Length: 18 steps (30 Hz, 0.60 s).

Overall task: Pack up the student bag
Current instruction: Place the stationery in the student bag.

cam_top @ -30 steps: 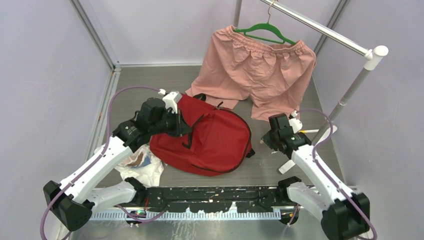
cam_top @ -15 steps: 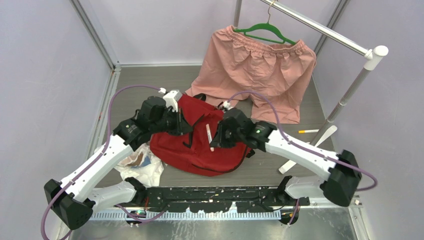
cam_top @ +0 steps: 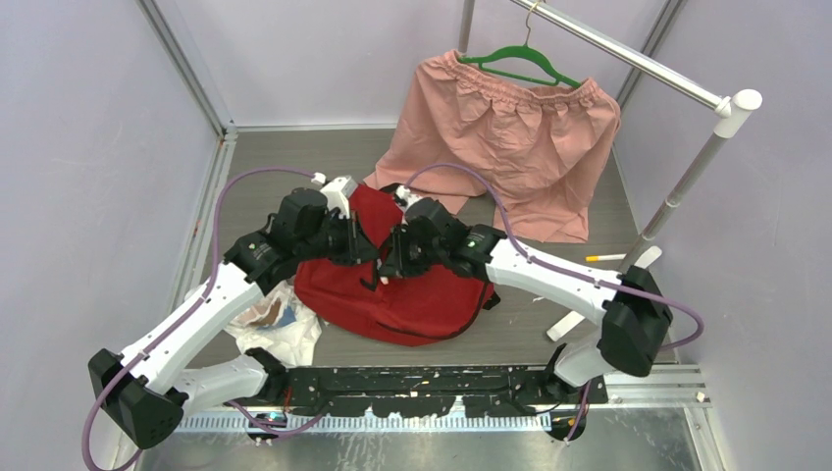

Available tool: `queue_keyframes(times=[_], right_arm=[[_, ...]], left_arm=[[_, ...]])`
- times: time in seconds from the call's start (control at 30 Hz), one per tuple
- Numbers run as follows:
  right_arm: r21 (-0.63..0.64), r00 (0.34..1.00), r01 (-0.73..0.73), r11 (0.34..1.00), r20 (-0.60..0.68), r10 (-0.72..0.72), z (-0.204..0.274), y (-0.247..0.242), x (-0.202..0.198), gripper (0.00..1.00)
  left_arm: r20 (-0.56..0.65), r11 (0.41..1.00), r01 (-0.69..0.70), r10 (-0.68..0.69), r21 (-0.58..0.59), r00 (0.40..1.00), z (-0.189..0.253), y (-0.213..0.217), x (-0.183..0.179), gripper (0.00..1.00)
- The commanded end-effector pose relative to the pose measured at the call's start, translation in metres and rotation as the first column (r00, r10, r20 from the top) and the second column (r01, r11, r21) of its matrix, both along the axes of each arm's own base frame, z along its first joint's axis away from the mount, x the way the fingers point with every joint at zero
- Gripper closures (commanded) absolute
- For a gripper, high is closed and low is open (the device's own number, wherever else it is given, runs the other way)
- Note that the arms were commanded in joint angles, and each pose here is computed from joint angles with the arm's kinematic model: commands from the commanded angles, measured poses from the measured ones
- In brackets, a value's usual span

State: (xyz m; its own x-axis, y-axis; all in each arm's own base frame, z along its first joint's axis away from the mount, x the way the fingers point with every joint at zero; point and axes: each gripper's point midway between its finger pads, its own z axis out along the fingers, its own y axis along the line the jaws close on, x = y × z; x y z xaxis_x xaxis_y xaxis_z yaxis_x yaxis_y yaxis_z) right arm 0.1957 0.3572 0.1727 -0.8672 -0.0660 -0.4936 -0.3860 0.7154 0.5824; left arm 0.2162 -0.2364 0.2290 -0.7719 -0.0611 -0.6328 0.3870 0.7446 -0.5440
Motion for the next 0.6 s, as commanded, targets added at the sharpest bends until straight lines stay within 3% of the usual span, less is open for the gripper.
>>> queue_keyframes(times=[0.0,0.07,0.13,0.4,0.57], right_arm=[[0.083,0.985,0.055,0.995,0.157,-0.068,0.018,0.033,0.046,0.64],[0.095,0.984,0.079,0.992,0.152,-0.093,0.015,0.036,0.051,0.44],[0.114,0.985,0.087,0.99,0.142,-0.103,0.015,0.034,0.048,0.34],[0.016,0.947,0.254,0.967,0.2,-0.252,0.02,-0.044,0.033,0.35],[-0.086,0.837,0.515,0.853,0.267,-0.478,0.024,-0.144,0.027,0.35]], left_arm=[[0.067,0.994,0.029,-0.022,-0.102,0.998,0.04,-0.009,0.0,1.0],[0.067,0.995,0.023,-0.016,-0.099,0.998,0.04,-0.007,-0.002,1.0],[0.068,0.995,0.015,-0.009,-0.097,0.998,0.04,-0.005,-0.003,1.0],[0.06,0.995,0.028,-0.023,-0.101,0.998,0.034,-0.007,-0.004,1.0],[0.053,0.992,0.047,-0.042,-0.114,0.998,0.026,-0.014,-0.002,1.0]])
